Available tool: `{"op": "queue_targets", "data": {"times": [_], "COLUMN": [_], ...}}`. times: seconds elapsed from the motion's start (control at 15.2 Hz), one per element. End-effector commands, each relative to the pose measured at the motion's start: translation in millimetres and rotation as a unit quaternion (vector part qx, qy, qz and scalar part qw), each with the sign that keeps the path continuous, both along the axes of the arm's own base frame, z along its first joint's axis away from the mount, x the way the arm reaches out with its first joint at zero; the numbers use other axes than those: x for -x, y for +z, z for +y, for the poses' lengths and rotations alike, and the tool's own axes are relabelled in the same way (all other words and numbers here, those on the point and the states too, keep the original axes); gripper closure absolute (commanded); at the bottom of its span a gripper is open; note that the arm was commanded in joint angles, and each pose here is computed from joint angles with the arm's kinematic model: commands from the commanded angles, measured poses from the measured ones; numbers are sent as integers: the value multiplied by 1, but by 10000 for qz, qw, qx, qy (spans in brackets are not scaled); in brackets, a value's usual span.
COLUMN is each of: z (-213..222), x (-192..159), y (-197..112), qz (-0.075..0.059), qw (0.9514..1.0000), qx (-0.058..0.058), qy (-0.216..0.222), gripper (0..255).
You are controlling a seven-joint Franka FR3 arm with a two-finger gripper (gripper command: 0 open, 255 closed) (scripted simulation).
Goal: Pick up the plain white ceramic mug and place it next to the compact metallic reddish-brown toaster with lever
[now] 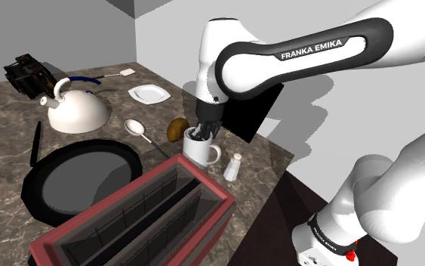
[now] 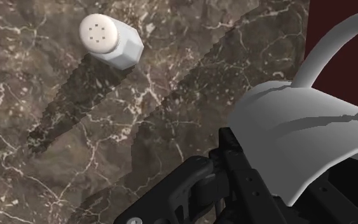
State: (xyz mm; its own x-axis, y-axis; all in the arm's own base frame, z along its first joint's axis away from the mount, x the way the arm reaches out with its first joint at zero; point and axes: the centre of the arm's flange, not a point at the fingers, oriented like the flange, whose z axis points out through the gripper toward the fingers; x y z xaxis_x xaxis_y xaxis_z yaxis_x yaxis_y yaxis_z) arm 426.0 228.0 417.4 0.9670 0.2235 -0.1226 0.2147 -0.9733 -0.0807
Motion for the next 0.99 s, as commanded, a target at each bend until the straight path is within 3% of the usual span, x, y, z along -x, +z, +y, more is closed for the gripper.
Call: {"op": "queue_targets", "data": {"times": [0.0, 0.33, 0.86, 0.92], "z": [0, 0, 0, 0], "x": [1, 1, 1, 1], "y": [-10, -36, -38, -38], "qz": [-3, -3, -3, -3], "qw": [10000, 10000, 10000, 10000], "qx": [-1, -1, -1, -1], "qy": [0, 0, 0, 0], "gripper": [255, 255, 255, 0]}}
